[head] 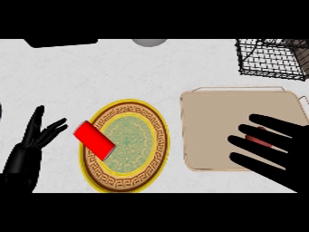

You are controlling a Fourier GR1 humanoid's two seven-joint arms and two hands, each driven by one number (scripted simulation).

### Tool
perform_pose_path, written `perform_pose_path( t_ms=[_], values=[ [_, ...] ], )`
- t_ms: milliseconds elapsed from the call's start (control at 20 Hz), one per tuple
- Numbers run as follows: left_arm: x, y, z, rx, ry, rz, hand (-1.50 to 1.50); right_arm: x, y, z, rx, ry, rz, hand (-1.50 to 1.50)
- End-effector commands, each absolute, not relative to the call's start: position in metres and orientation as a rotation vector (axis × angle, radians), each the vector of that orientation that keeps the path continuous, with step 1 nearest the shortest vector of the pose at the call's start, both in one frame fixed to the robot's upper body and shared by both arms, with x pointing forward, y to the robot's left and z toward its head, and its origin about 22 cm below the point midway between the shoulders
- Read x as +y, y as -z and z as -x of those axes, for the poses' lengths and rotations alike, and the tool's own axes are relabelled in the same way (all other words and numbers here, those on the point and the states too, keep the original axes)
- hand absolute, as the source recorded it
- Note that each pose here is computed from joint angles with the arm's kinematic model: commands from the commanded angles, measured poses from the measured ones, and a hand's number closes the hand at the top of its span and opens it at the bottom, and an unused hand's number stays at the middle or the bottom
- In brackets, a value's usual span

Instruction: Pick the bell pepper from the tray and place it in the tiered basket

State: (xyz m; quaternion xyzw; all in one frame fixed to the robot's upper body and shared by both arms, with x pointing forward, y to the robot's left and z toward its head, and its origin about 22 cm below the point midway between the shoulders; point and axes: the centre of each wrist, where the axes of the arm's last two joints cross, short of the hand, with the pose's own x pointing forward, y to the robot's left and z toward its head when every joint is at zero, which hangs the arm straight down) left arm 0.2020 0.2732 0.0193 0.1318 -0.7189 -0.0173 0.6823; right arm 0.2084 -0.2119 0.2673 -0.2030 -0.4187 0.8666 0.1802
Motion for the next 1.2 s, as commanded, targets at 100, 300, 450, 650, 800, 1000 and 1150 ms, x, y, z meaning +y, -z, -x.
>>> perform_pose_path(
  t_ms=[100, 300, 450, 650, 800, 1000, 1150],
  values=[
    [0.223, -0.026, -0.248, -1.664, 0.068, -0.219, 0.00, -0.242, -0.227, -0.218, -1.208, -2.409, 0.702, -1.50],
    [0.226, -0.022, -0.252, -1.650, 0.094, -0.212, 0.00, -0.287, -0.189, -0.230, -1.138, -2.388, 0.746, -1.50],
    [0.199, -0.022, -0.262, -1.670, 0.105, -0.211, 0.00, -0.315, -0.173, -0.237, -1.147, -2.358, 0.746, -1.50],
    [0.202, -0.035, -0.268, -1.673, 0.105, -0.185, 0.00, -0.318, -0.166, -0.253, -1.106, -2.320, 0.722, -1.50],
    [0.184, -0.038, -0.272, -1.670, 0.097, -0.209, 0.00, -0.332, -0.170, -0.262, -1.115, -2.331, 0.701, -1.50],
    [0.207, -0.038, -0.250, -1.668, 0.108, -0.186, 0.00, -0.330, -0.162, -0.257, -1.164, -2.350, 0.647, -1.50],
    [0.197, -0.032, -0.276, -1.668, 0.094, -0.181, 0.00, -0.335, -0.142, -0.254, -1.137, -2.346, 0.643, -1.50]
  ],
)
